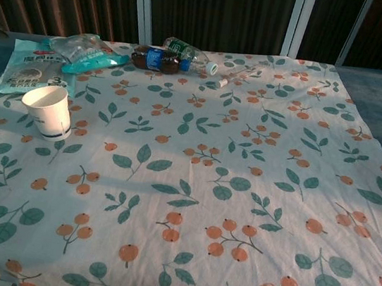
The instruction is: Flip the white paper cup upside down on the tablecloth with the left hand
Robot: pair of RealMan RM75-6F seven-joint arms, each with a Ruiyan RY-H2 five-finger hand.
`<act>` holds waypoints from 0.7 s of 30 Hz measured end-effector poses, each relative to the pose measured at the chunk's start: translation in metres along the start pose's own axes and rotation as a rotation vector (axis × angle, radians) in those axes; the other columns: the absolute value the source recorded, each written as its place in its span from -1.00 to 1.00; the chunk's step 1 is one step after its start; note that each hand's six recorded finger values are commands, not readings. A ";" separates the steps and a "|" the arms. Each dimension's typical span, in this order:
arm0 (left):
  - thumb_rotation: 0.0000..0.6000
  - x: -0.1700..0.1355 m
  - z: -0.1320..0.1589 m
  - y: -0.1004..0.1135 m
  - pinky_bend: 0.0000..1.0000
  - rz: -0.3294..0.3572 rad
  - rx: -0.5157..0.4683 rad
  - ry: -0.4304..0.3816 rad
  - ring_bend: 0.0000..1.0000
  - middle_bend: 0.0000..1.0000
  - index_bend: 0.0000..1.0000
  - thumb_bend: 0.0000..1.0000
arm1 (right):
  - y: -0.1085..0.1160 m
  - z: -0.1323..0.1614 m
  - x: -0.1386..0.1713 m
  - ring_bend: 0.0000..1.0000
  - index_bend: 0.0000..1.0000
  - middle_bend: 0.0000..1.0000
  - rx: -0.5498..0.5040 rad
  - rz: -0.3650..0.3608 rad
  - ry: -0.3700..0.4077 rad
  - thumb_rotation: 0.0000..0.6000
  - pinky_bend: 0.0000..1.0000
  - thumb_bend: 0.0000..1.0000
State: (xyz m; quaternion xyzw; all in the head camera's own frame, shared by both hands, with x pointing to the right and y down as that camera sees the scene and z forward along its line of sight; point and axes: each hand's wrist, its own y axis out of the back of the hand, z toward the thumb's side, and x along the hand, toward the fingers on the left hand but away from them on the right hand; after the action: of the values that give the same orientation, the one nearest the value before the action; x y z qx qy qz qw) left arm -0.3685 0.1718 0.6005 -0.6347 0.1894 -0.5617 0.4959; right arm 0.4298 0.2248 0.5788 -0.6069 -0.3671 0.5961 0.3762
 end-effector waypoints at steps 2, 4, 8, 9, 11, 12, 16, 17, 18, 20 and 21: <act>1.00 0.018 0.010 0.006 -1.00 -0.033 0.075 -0.018 -1.00 -1.00 -1.00 -0.42 | -0.001 0.000 0.001 -1.00 -1.00 -1.00 -0.007 -0.001 0.000 0.73 -1.00 -1.00; 1.00 0.034 0.017 0.008 -1.00 -0.076 0.139 -0.020 -1.00 -1.00 -1.00 -0.42 | -0.001 -0.002 0.002 -1.00 -1.00 -1.00 -0.008 -0.004 -0.004 0.73 -1.00 -1.00; 1.00 0.064 0.031 0.007 -1.00 -0.165 0.218 -0.016 -1.00 -1.00 -1.00 -0.42 | -0.002 -0.013 0.005 -1.00 -1.00 -1.00 -0.001 -0.006 -0.031 0.73 -1.00 -1.00; 1.00 0.070 0.036 0.006 -1.00 -0.185 0.224 -0.017 -1.00 -1.00 -1.00 -0.42 | -0.003 -0.016 0.006 -1.00 -1.00 -1.00 0.000 -0.005 -0.042 0.73 -1.00 -1.00; 1.00 0.083 0.048 0.002 -1.00 -0.233 0.211 -0.022 -1.00 -1.00 -1.00 -0.42 | -0.003 -0.021 0.007 -1.00 -1.00 -1.00 0.000 -0.004 -0.055 0.73 -1.00 -1.00; 1.00 0.088 0.053 0.000 -1.00 -0.251 0.204 -0.026 -1.00 -1.00 -1.00 -0.42 | -0.004 -0.023 0.008 -1.00 -1.00 -1.00 0.001 -0.004 -0.060 0.73 -1.00 -1.00; 1.00 0.104 0.076 -0.010 -1.00 -0.316 0.212 -0.054 -1.00 -1.00 -1.00 -0.42 | -0.006 -0.026 0.009 -1.00 -1.00 -1.00 0.000 -0.001 -0.071 0.74 -1.00 -1.00; 1.00 0.106 0.080 -0.012 -1.00 -0.331 0.213 -0.058 -1.00 -1.00 -1.00 -0.42 | -0.007 -0.027 0.009 -1.00 -1.00 -1.00 0.000 0.000 -0.073 0.74 -1.00 -1.00; 1.00 0.109 0.084 -0.014 -1.00 -0.343 0.214 -0.061 -1.00 -1.00 -1.00 -0.42 | -0.008 -0.027 0.009 -1.00 -1.00 -1.00 -0.001 0.003 -0.074 0.74 -1.00 -1.00; 1.00 0.115 0.092 -0.018 -1.00 -0.359 0.219 -0.071 -1.00 -1.00 -1.00 -0.42 | -0.010 -0.026 0.007 -1.00 -1.00 -1.00 -0.001 0.008 -0.073 0.73 -1.00 -1.00; 1.00 0.117 0.095 -0.019 -1.00 -0.360 0.226 -0.074 -1.00 -1.00 -1.00 -0.42 | -0.011 -0.026 0.007 -1.00 -1.00 -1.00 -0.001 0.010 -0.071 0.74 -1.00 -1.00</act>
State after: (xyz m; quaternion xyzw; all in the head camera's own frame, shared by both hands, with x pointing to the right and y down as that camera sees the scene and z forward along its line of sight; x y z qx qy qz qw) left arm -0.2545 0.1263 0.6892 -0.6189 -0.0096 -0.6351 0.4620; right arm 0.4556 0.2353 0.5858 -0.5872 -0.3775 0.6192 0.3596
